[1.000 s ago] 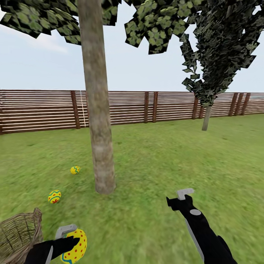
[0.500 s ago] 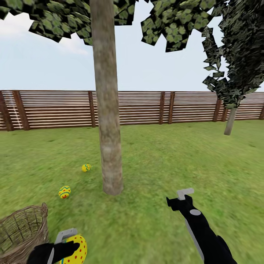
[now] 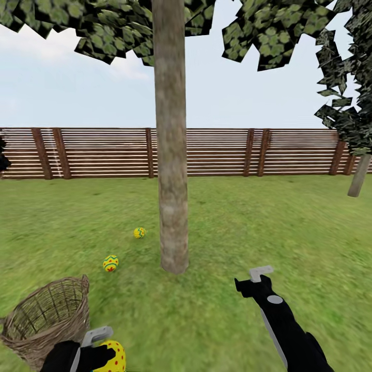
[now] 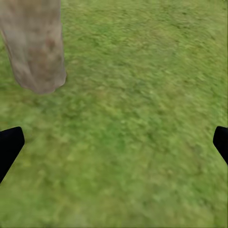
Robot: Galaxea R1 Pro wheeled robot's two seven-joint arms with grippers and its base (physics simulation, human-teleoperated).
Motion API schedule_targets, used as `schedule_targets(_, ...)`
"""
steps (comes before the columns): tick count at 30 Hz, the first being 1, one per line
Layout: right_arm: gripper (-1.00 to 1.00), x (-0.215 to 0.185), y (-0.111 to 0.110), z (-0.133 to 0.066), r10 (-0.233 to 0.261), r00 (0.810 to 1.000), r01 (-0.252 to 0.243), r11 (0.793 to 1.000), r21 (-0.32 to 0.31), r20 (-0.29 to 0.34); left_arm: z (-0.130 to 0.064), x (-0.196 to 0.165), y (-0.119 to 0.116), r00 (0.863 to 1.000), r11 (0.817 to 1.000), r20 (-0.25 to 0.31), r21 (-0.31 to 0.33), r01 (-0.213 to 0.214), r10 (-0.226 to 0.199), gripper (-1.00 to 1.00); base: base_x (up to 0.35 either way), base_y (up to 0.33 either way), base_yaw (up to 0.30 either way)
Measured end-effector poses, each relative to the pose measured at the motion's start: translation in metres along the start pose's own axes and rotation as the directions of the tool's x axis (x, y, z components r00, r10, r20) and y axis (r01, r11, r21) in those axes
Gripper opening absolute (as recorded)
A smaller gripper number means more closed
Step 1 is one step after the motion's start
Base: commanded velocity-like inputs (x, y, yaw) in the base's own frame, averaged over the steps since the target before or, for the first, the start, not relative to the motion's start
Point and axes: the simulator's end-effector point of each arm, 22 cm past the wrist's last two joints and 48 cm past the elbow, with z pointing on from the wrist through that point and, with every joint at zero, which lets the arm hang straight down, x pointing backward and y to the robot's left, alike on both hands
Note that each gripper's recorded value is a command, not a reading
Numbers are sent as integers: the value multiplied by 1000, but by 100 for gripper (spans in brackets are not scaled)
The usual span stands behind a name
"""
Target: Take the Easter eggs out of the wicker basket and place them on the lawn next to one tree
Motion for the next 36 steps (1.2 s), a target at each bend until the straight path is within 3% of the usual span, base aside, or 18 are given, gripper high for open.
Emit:
schedule_targets(4,100,1,0,0,-2,1000,2,1000,0,-3,-1,-3,-8,1000,999,12,35,-2,2,-100,0,0,184)
schedule_targets(7,100,1,2,0,-3,1000,3,1000,0,-3,-5,-16,-33,998,995,53,94,-34,30,-100,0,0,175)
schedule_targets(10,100,2,2,0,-5,1000,5,1000,0,-4,-9,-25,-59,996,992,82,124,-38,28,-100,0,0,160)
schedule_targets(13,100,5,3,1,-6,1000,6,1000,-1,-11,-14,-57,-76,992,992,121,119,-38,24,-100,0,0,143)
schedule_targets(16,100,7,3,1,-6,1000,6,1000,-2,-16,4,-55,-80,998,997,51,75,-31,27,-100,0,0,126)
schedule_targets(18,100,7,5,1,-7,1000,7,1000,-4,-16,5,-72,-83,999,998,47,52,-30,28,-100,0,0,101)
schedule_targets(20,100,7,5,1,-7,1000,7,1000,-4,-16,10,-79,-92,999,998,18,59,-32,31,-100,0,0,33)
schedule_targets(22,100,6,5,1,-6,1000,6,1000,-4,-15,10,-91,-103,1000,996,29,88,-14,11,-100,0,0,7)
schedule_targets(24,100,7,4,1,-6,1000,6,1000,-3,-16,11,-95,-100,1000,998,29,61,-2,0,-100,0,0,1)
schedule_targets(27,100,5,1,1,-8,1000,8,1000,1,-14,14,-94,-68,1000,999,11,-45,9,-8,-100,0,0,0)
schedule_targets(30,100,4,0,1,-8,1000,9,1000,4,-10,15,-93,-72,999,999,11,-27,45,-45,-100,0,0,0)
schedule_targets(36,100,3,0,0,-8,1000,8,1000,3,-8,16,-91,-82,999,999,8,-7,51,-51,-100,0,0,0)
